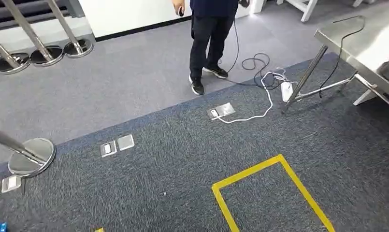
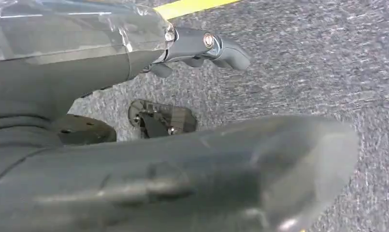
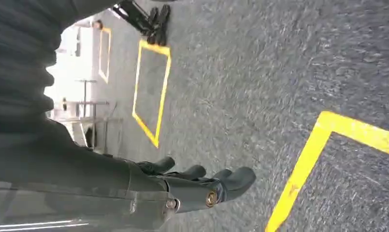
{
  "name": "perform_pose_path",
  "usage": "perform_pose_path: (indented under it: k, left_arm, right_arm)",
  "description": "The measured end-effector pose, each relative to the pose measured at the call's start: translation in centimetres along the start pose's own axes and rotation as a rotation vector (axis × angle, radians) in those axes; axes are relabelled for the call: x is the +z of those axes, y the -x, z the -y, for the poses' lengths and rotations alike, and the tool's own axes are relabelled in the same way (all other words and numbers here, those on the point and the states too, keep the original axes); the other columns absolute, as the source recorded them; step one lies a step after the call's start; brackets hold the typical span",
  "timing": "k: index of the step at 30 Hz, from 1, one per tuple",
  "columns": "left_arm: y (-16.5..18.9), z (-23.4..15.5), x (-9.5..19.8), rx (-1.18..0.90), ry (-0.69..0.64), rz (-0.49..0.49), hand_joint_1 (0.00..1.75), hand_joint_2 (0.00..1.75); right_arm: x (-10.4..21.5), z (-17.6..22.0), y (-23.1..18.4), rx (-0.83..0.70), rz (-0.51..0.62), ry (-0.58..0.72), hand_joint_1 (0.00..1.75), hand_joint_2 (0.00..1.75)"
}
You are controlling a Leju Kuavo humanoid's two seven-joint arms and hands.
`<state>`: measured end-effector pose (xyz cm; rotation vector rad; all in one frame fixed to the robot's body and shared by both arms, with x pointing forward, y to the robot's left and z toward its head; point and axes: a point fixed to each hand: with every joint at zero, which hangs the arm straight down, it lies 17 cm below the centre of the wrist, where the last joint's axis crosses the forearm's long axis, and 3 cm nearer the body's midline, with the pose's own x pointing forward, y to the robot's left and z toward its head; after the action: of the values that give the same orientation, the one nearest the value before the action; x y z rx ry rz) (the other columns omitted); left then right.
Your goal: Take the parts from the cabinet and place them on the table.
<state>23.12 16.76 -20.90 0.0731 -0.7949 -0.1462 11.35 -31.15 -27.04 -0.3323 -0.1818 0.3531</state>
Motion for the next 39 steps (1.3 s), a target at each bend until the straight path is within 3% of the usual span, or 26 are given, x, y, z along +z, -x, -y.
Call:
perform_pose_path:
  k: [39]
  left_arm:
    - [0.7,-0.5,0.4,0.034,-0.032,-0.002,0.0,0.0]
  right_arm:
    - [0.2,-0.8,0.4,-0.084,-0.025,-0.011,0.0,1.75]
